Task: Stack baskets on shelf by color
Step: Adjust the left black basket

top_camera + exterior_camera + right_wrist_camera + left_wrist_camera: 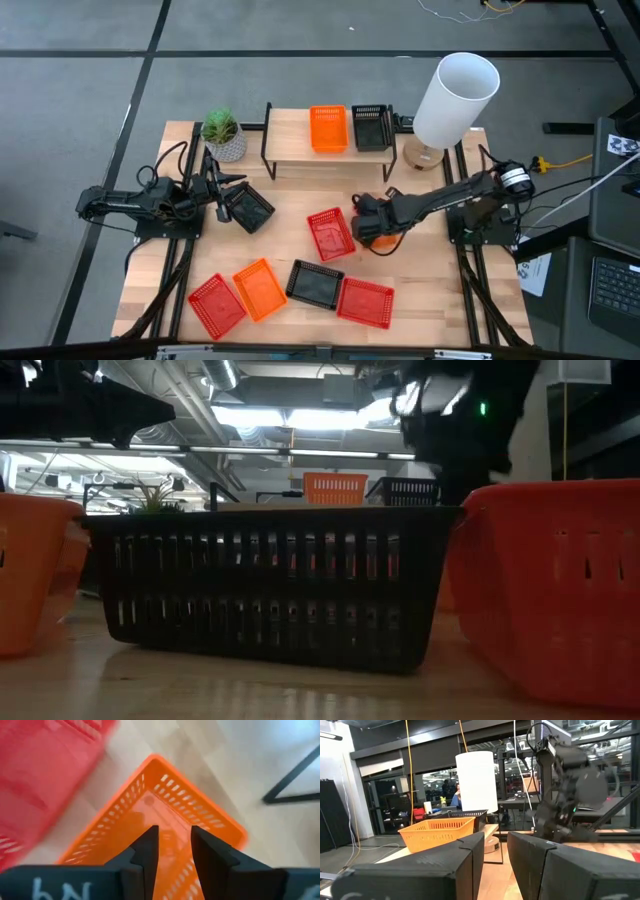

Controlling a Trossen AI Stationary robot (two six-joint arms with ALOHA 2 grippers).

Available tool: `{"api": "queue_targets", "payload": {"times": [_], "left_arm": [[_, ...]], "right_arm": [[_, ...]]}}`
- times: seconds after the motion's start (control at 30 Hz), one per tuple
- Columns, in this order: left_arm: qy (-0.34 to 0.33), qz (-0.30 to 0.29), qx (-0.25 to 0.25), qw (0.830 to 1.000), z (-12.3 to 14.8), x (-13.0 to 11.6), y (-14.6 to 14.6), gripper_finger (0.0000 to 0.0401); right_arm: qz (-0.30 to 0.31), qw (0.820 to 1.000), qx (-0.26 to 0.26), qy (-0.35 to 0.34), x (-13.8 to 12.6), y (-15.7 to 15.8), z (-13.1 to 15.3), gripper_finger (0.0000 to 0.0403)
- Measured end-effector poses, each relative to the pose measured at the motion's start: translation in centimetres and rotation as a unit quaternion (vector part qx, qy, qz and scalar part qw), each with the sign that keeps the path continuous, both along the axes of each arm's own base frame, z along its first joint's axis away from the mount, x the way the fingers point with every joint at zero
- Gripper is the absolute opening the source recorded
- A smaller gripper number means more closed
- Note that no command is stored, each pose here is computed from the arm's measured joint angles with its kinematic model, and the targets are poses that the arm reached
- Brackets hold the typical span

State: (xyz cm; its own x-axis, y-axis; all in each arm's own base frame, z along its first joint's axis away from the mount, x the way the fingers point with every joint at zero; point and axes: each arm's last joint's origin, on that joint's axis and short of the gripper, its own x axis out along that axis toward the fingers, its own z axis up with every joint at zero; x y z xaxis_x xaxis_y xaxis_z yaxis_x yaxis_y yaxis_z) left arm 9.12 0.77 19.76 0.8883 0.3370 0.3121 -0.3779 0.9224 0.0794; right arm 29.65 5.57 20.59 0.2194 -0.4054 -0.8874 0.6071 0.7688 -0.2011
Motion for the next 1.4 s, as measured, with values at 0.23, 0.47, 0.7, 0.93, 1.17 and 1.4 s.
{"api": "queue_targets", "payload": {"times": [0.23,0.47,0.7,0.93,1.17,1.4], "left_arm": [[-0.005,-0.006,-0.016,1.0,0.0,0.0,0.0,0.008],[0.048,-0.044,-0.11,0.992,0.3,0.2,-0.1,0.008],[0.272,-0.026,-0.227,0.935,2.3,1.0,-0.5,0.008],[0.464,0.085,-0.334,0.816,-1.9,3.6,-1.0,0.008],[0.523,0.149,-0.323,0.774,-3.3,6.6,-1.2,0.008],[0.549,0.141,-0.283,0.774,-3.7,10.8,-1.6,0.008]], "right_arm": [[0.05,0.999,0.004,-0.015,0.3,2.9,2.7,0.0115],[0.083,0.996,0.006,-0.001,-0.8,5.4,3.6,0.0115],[0.063,0.998,0.002,0.018,-1.5,5.5,3.6,0.0115],[0.053,0.998,0.0,0.025,-1.7,5.4,3.6,0.0115],[0.065,0.997,-0.004,0.029,-1.7,5.4,3.6,0.0115],[0.066,0.997,-0.011,0.027,-1.7,5.3,3.6,0.0115]]}}
